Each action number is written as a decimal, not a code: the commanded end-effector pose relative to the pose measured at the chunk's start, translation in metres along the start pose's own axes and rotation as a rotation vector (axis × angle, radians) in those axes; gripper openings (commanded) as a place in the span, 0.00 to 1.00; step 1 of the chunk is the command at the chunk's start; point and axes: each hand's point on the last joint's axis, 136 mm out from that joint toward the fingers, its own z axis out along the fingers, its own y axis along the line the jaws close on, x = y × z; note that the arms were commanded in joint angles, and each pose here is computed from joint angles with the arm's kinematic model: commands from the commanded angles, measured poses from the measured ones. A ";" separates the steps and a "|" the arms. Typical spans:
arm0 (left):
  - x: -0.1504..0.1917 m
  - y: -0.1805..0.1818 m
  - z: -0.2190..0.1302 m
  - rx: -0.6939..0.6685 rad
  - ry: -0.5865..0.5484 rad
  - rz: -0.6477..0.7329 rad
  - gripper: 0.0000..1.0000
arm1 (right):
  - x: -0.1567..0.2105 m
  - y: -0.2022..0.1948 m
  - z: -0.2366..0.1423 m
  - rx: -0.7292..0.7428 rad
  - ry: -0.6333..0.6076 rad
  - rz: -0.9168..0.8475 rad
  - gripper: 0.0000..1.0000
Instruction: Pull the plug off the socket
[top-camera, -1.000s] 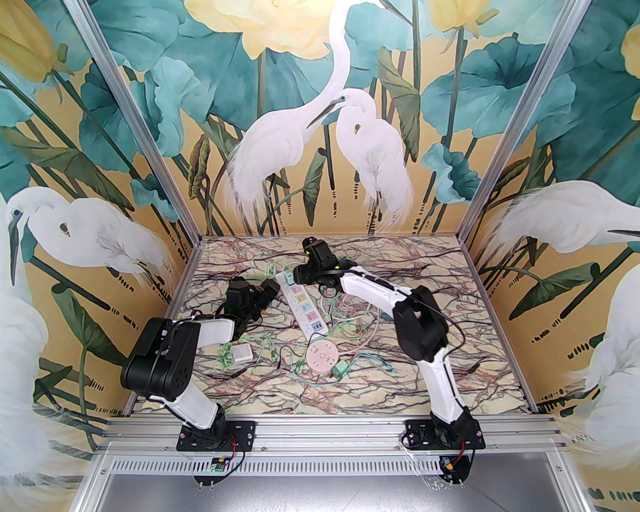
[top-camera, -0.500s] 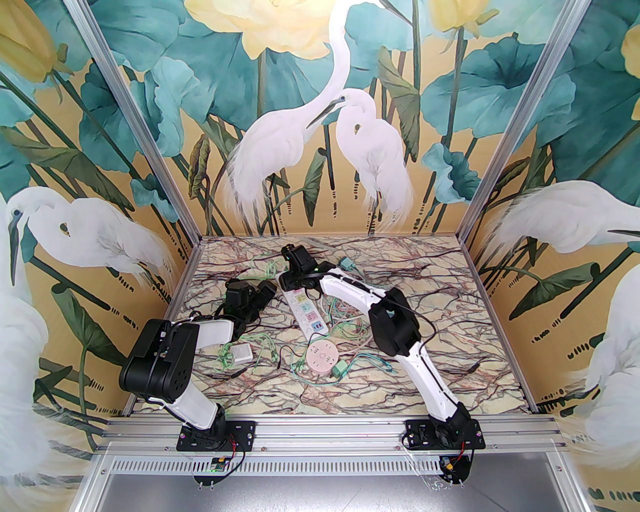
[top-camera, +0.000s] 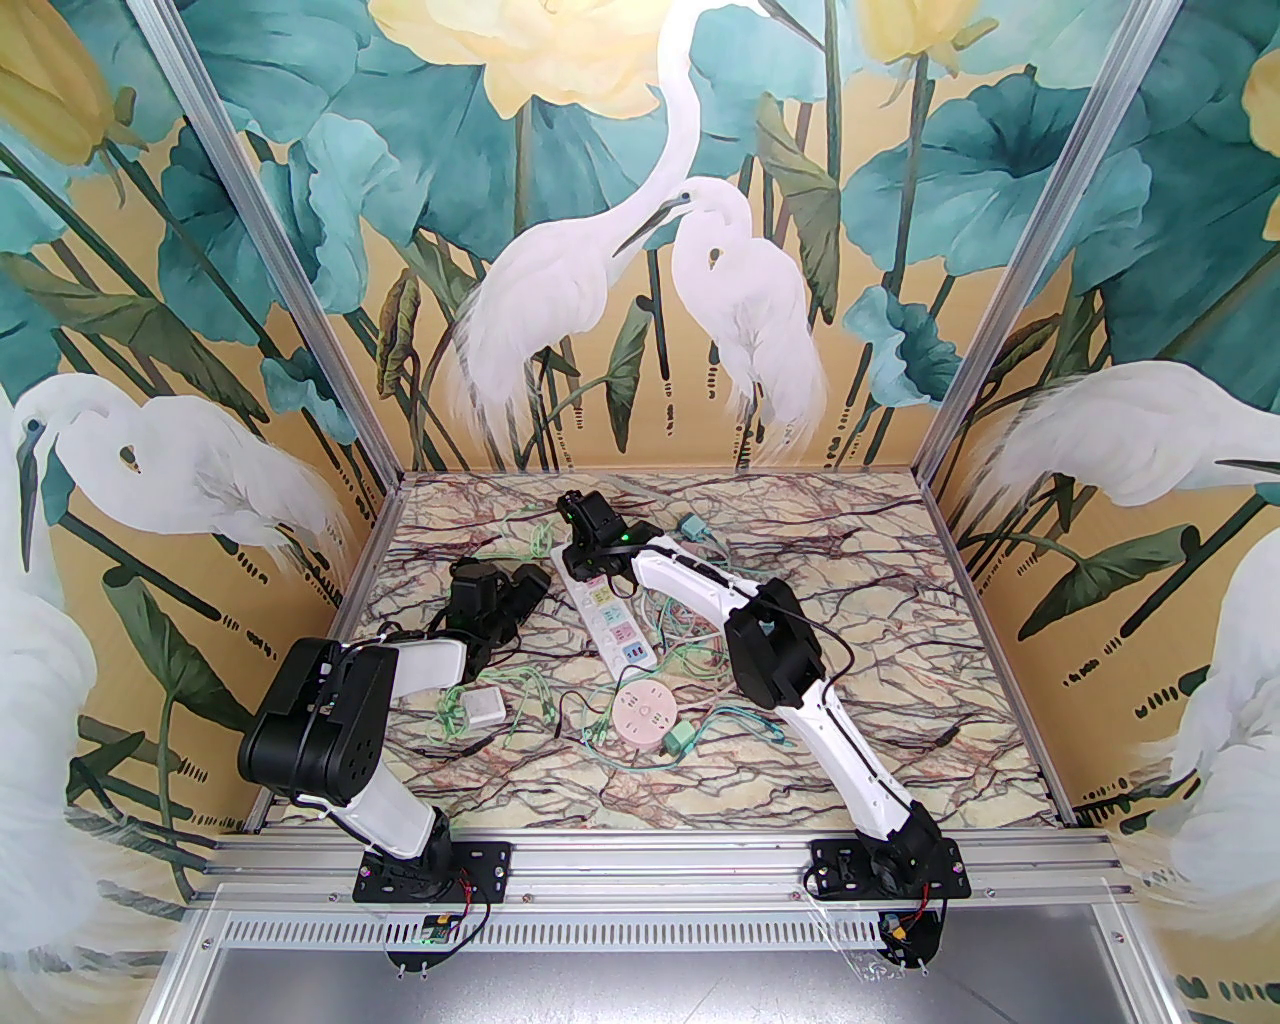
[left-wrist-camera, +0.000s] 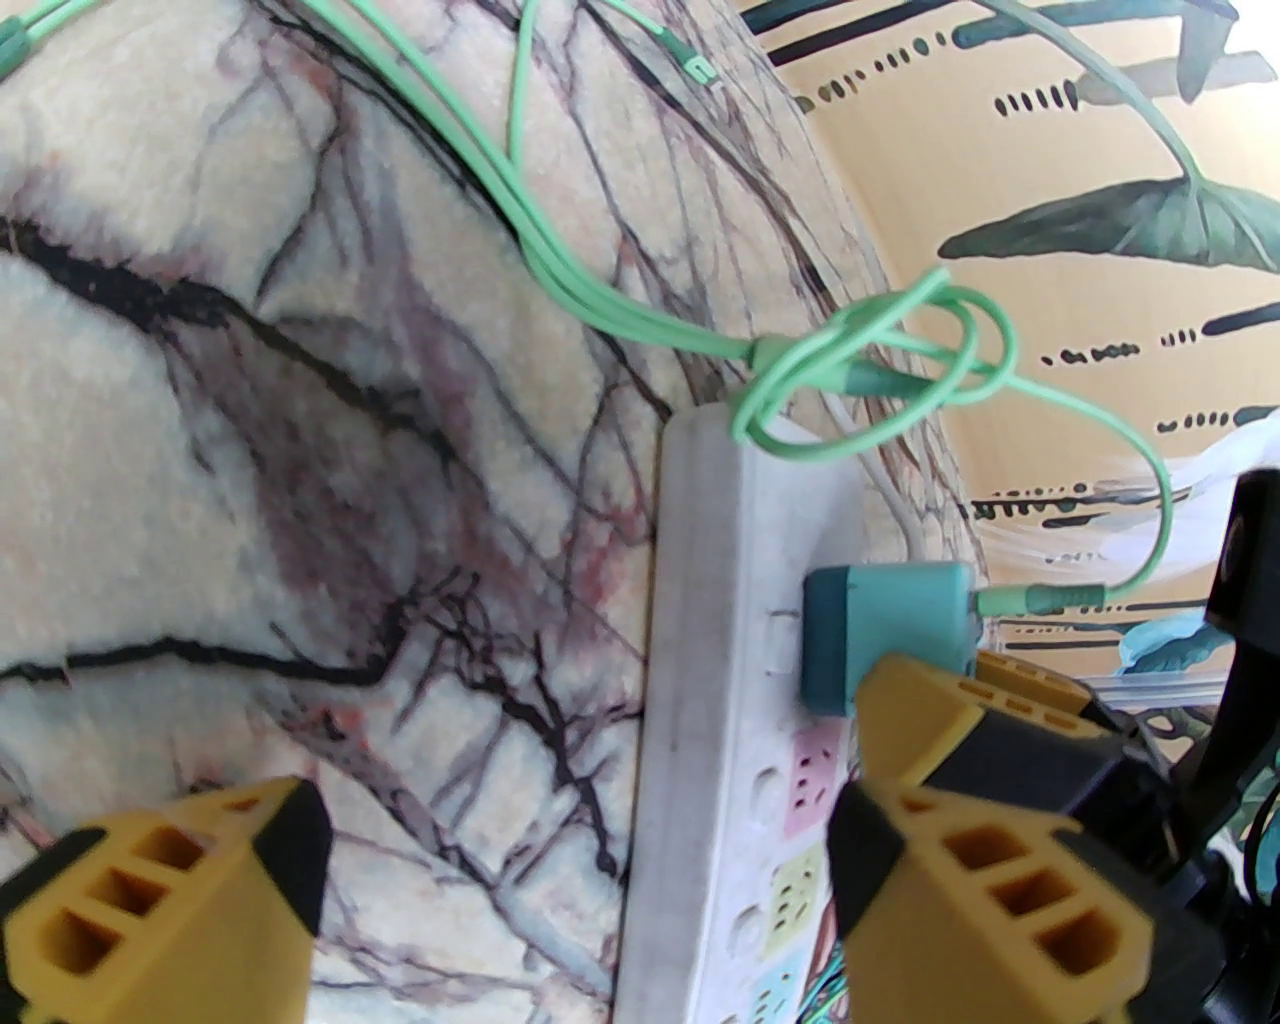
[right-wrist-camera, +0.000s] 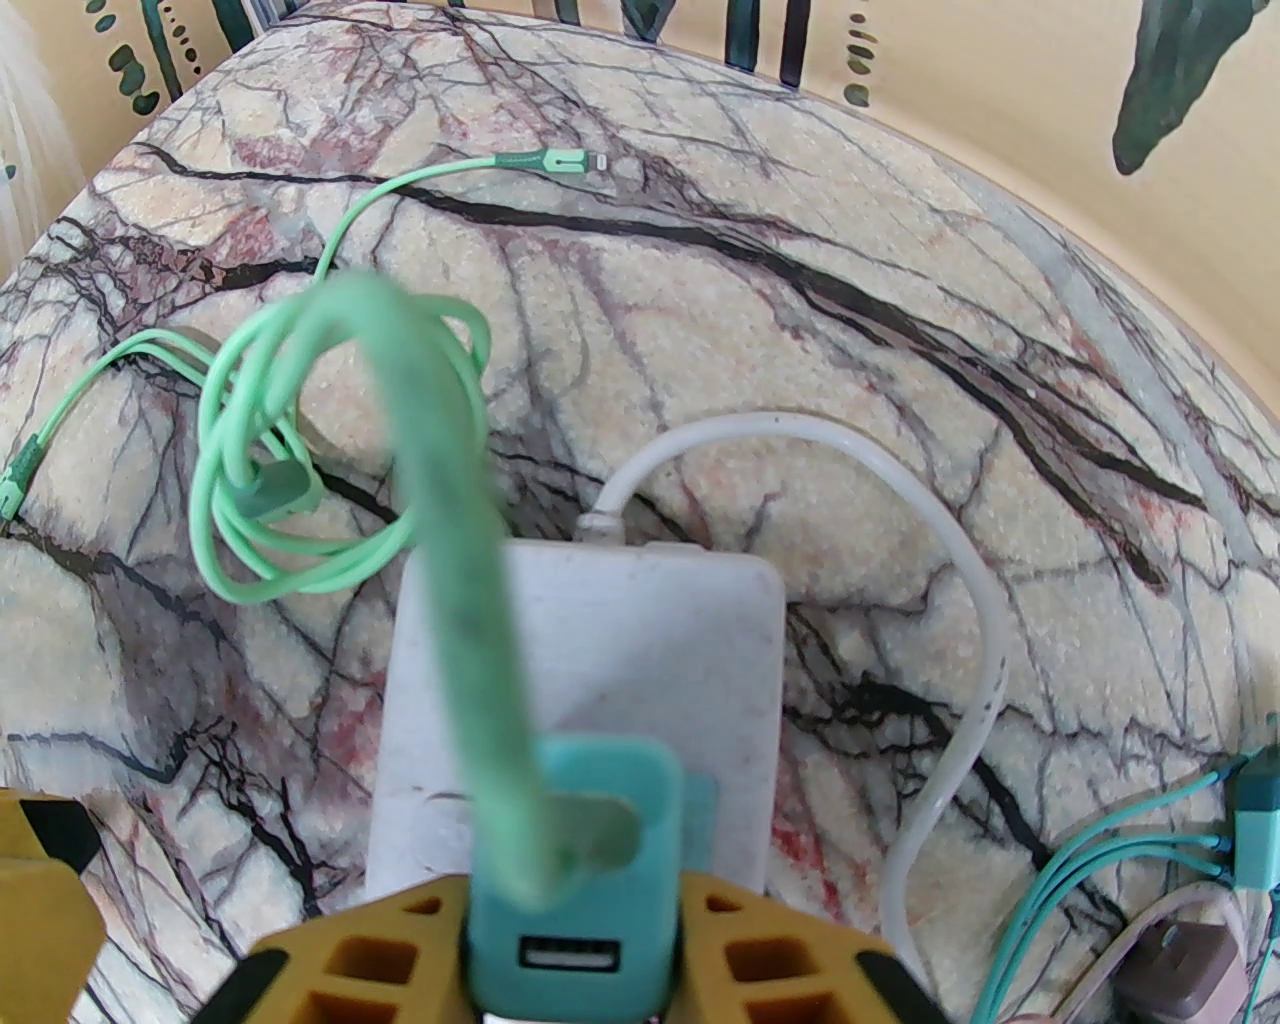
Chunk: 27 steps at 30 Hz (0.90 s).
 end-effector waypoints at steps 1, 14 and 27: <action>0.002 -0.009 0.013 0.012 0.070 0.013 0.71 | -0.001 0.019 -0.003 -0.024 0.000 -0.065 0.29; 0.008 0.001 0.047 -0.007 0.183 -0.048 0.45 | 0.003 0.038 -0.012 -0.066 0.001 -0.083 0.28; 0.011 0.003 0.053 -0.017 0.203 -0.060 0.43 | 0.007 0.043 -0.010 -0.071 -0.001 -0.090 0.29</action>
